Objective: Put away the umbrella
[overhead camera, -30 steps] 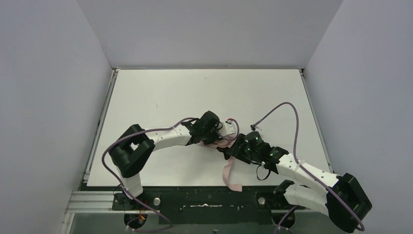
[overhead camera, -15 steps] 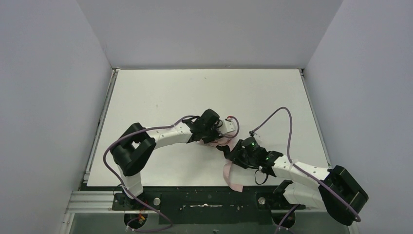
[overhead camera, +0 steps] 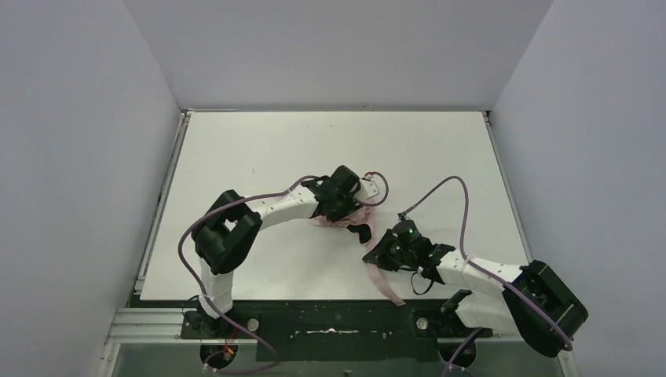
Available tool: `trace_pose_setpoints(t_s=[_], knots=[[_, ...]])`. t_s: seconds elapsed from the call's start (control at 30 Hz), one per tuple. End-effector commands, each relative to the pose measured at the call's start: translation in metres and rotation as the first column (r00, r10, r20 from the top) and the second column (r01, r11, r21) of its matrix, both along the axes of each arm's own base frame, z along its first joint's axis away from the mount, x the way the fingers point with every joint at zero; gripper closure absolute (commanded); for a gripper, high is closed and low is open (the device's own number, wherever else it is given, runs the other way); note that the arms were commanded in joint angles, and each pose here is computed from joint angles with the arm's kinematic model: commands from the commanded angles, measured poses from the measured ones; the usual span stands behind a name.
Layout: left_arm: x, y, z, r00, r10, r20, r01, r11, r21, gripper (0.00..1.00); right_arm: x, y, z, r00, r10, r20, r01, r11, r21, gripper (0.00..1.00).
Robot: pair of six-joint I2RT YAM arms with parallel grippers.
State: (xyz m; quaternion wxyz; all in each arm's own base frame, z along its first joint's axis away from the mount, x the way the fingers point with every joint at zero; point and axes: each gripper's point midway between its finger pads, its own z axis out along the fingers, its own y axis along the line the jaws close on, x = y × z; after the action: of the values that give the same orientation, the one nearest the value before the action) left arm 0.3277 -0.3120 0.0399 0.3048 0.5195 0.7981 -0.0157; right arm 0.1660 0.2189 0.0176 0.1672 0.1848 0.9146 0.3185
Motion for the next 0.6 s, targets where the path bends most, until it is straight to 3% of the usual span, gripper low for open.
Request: trace_pose_setpoints(t_s=[0.0,0.13,0.27,0.57], knots=[[0.019,0.037,-0.016,0.984,0.176,0.027,-0.178,0.975,0.134,1.00,-0.020,0.025,0.009,0.978,0.203,-0.051,-0.193,0.969,0.151,1.00],[0.023,0.039,-0.018,0.978,0.203,0.041,-0.207,0.967,0.146,1.00,-0.037,0.050,0.018,0.933,0.354,-0.063,-0.324,0.905,0.274,1.00],[0.025,0.043,-0.019,0.974,0.219,0.065,-0.226,0.962,0.155,1.00,-0.050,0.052,0.021,0.918,0.389,-0.078,-0.345,0.880,0.327,1.00],[0.027,0.043,-0.018,0.972,0.221,0.081,-0.230,0.963,0.137,1.00,-0.052,-0.012,-0.010,0.955,0.239,-0.177,-0.233,0.971,0.056,1.00]])
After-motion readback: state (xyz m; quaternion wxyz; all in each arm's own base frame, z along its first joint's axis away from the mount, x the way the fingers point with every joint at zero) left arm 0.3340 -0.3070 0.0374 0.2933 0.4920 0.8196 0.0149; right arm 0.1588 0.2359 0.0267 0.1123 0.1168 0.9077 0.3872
